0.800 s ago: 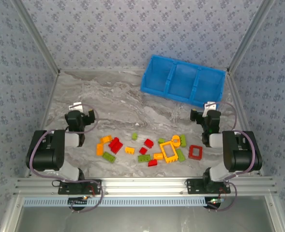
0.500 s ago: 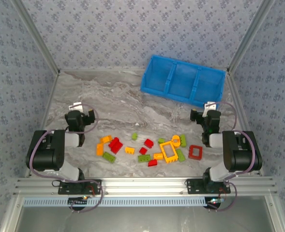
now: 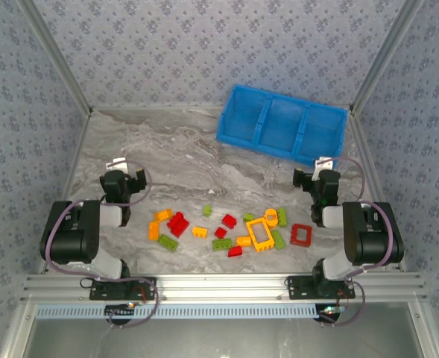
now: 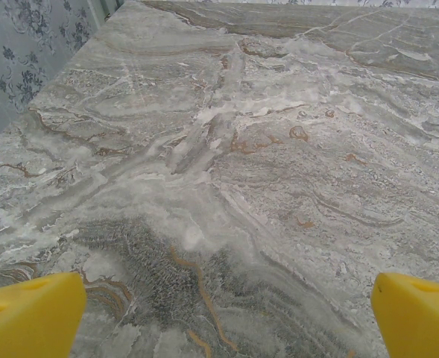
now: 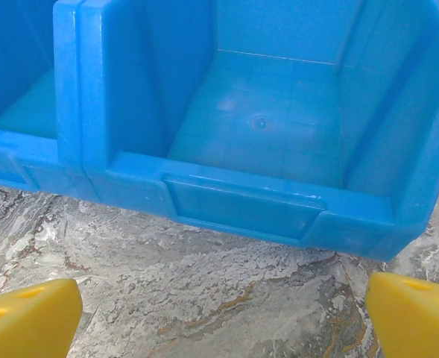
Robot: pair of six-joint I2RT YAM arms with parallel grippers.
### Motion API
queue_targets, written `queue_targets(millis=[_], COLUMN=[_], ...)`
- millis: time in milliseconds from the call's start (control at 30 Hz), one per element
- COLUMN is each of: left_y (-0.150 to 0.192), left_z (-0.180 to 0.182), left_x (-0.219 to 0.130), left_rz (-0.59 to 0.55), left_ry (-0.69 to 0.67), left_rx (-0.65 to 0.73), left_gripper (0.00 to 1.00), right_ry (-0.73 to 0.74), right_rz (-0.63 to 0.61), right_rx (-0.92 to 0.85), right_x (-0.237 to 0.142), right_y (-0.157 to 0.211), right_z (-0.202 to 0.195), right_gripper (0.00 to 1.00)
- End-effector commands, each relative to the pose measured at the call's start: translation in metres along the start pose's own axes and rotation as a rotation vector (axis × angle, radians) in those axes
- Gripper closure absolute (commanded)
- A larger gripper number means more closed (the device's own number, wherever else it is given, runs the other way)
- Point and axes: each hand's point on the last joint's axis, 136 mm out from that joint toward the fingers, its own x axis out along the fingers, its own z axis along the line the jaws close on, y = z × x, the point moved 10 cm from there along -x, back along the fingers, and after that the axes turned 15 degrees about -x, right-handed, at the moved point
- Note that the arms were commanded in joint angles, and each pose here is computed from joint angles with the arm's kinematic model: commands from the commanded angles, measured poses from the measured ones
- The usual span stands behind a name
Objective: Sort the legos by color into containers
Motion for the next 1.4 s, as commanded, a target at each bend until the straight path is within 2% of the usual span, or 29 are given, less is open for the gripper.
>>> queue_targets(millis=[0, 33, 100, 167, 200, 300, 400, 433, 467, 500, 533, 600, 633, 667, 767, 967, 1133, 1367], left_y=[-0.012, -0.017, -0.036, -0.061, -0.074, -0.108, -0.138, -0.149, -0.154, -0.156, -0.155, -0.148, -0.145, -0.143, -0.133, -0.125, -0.104, -0.071], left_z=[-0.004, -0.010, -0.027, -0.042, -0.050, -0.073, -0.098, -0.100, -0.096, -0.091, -0.093, -0.100, -0.102, -0.104, -0.104, -0.114, -0.146, -0.201], left_x=[-0.001, -0.008, -0.028, -0.056, -0.076, -0.132, -0.183, -0.197, -0.209, -0.220, -0.226, -0.231, -0.232, -0.234, -0.239, -0.255, -0.255, -0.261], left_rz=[-0.059, -0.055, -0.032, -0.081, -0.141, -0.269, -0.284, -0.250, -0.129, 0.000, 0.073, 0.192, 0.262, 0.326, 0.464, 0.567, 0.603, 0.609], left_ry=[0.033, 0.066, 0.045, 0.070, 0.091, 0.186, 0.246, 0.239, 0.231, 0.239, 0.288, 0.467, 0.513, 0.532, 0.506, 0.592, 0.635, 0.718], left_rx=[-0.007, 0.027, 0.081, 0.091, 0.091, 0.077, 0.110, 0.023, -0.085, -0.141, -0.160, -0.166, -0.178, -0.177, -0.149, -0.185, -0.134, -0.036], left_gripper=[0.02, 0.02, 0.02, 0.02, 0.02, 0.02, 0.02, 0.02, 0.02, 0.02, 0.02, 0.02, 0.02, 0.02, 0.02, 0.02, 0.02, 0.05], right_ry=[0.033, 0.090, 0.177, 0.251, 0.281, 0.317, 0.281, 0.248, 0.193, 0.167, 0.126, -0.006, -0.073, -0.079, -0.073, -0.128, -0.146, -0.153], right_rz=[-0.003, -0.001, -0.003, -0.045, -0.068, -0.134, -0.173, -0.175, -0.131, -0.108, -0.056, -0.056, -0.036, 0.015, 0.189, 0.389, 0.438, 0.493], right_rx=[-0.007, -0.005, 0.005, 0.019, 0.026, 0.065, 0.153, 0.242, 0.313, 0.380, 0.487, 0.451, 0.445, 0.454, 0.436, 0.376, 0.354, 0.403], right_x=[-0.002, -0.010, -0.030, -0.058, -0.075, -0.128, -0.184, -0.202, -0.214, -0.223, -0.230, -0.233, -0.236, -0.238, -0.240, -0.212, -0.159, -0.069], right_y=[-0.007, -0.016, -0.040, -0.069, -0.087, -0.133, -0.172, -0.183, -0.186, -0.187, -0.181, -0.182, -0.183, -0.181, -0.173, -0.168, -0.175, -0.180], right_z=[-0.004, -0.008, -0.017, -0.027, -0.033, -0.051, -0.065, -0.070, -0.070, -0.071, -0.069, -0.061, -0.057, -0.056, -0.052, -0.037, -0.025, -0.033], right_gripper=[0.00, 0.00, 0.00, 0.00, 0.00, 0.00, 0.00, 0.00, 0.00, 0.00, 0.00, 0.00, 0.00, 0.00, 0.05, 0.15, 0.15, 0.20])
